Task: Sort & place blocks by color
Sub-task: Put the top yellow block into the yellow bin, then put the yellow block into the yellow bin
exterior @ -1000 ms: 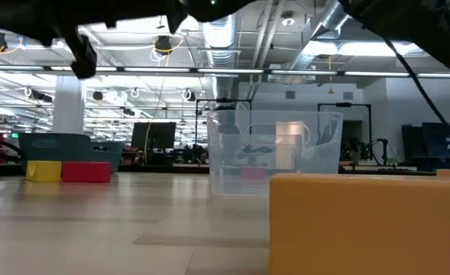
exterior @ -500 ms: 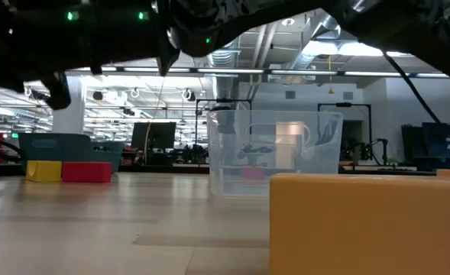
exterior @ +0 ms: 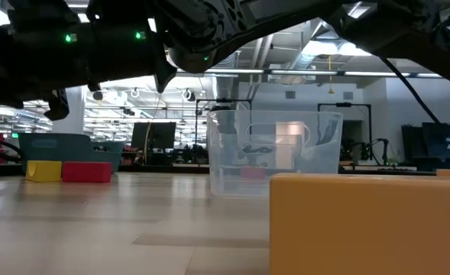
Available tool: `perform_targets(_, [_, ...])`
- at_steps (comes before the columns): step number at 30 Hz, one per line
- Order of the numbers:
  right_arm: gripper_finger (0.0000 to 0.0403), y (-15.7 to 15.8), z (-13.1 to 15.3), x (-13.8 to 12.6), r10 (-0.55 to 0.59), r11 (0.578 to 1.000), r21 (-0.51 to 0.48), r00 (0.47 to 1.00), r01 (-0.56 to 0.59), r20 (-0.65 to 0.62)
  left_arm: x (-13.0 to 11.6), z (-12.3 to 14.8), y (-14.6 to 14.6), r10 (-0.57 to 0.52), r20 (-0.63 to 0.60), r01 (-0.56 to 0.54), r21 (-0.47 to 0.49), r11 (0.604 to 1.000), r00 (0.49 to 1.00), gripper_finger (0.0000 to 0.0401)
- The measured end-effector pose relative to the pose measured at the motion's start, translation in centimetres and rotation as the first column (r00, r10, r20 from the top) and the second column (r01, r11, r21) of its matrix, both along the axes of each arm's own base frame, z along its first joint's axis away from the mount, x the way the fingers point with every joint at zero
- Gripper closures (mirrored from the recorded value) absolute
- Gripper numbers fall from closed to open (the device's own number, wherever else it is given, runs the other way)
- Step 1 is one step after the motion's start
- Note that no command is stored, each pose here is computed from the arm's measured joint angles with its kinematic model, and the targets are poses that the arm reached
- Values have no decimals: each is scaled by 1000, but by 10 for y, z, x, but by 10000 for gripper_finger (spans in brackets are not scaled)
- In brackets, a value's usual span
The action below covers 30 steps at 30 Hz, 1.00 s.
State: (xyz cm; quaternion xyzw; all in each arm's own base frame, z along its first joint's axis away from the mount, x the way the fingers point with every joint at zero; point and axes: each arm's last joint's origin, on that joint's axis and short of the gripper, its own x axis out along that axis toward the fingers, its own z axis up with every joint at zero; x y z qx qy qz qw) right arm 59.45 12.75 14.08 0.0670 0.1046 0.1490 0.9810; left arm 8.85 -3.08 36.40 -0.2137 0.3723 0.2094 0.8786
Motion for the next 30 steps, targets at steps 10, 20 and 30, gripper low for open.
perform_targets(10, [314,-3,0,1,-7,1000,3,1000,7,-3,12,-5,-7,-37,-62,39,44,998,997,179])
perform_targets(20, [273,-3,0,1,-9,1000,3,1000,9,-1,13,-5,-7,-55,-74,59,40,997,996,179])
perform_targets(30, [266,-3,3,1,-24,996,82,1000,23,12,12,-5,-8,-52,-77,52,8,999,996,179])
